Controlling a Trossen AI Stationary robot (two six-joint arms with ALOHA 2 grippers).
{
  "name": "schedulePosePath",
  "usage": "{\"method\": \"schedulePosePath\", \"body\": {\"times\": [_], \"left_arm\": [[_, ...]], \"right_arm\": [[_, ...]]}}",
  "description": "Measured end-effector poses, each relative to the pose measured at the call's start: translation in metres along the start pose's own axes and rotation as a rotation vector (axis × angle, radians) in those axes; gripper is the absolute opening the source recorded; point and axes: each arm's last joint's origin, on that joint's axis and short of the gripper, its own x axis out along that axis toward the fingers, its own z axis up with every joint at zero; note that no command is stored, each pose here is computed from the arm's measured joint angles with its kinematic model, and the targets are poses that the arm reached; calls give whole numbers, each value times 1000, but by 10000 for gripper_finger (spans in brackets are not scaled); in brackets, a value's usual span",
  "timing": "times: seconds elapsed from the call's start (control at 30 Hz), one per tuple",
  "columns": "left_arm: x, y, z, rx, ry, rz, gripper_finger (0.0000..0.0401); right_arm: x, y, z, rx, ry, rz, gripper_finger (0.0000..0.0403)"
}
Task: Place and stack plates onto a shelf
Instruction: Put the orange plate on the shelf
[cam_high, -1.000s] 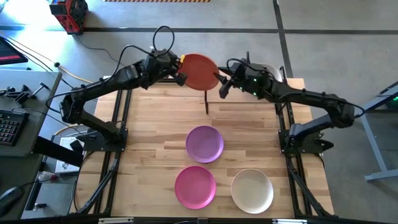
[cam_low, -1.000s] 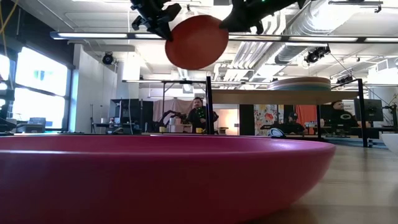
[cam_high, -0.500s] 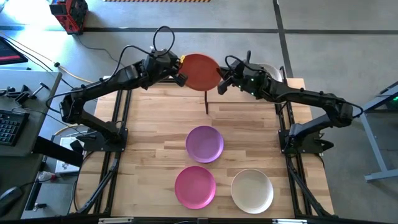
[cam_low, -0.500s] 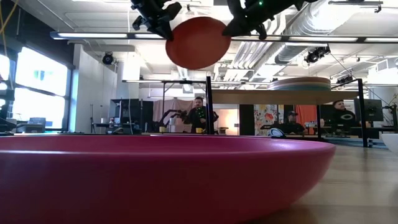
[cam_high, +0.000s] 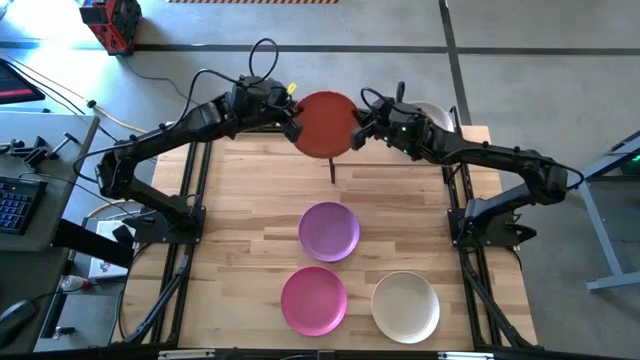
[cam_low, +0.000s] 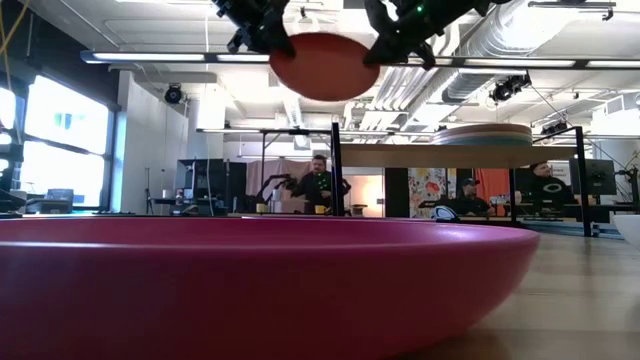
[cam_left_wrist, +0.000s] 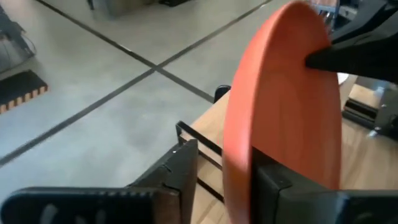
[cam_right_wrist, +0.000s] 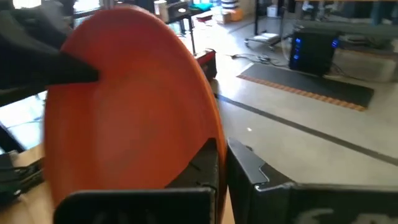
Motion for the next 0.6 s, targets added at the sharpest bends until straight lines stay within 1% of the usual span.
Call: {"method": "schedulePosePath", "body": {"times": [0.13, 0.27, 0.47, 0.6], "left_arm": [[0, 0, 0, -31, -2, -1, 121], [-2, 1, 3, -36, -25, 0, 135], [-2, 1, 6, -43, -61, -4, 137], [-2, 1, 6, -42, -58, -3, 136]], "right_arm": [[-1, -2, -3, 21, 22, -51, 1], [-7, -7, -2, 15, 35, -120, 1], [-21, -24, 4, 45, 40, -227, 1], [-22, -39, 0, 87, 101, -311, 1]]}}
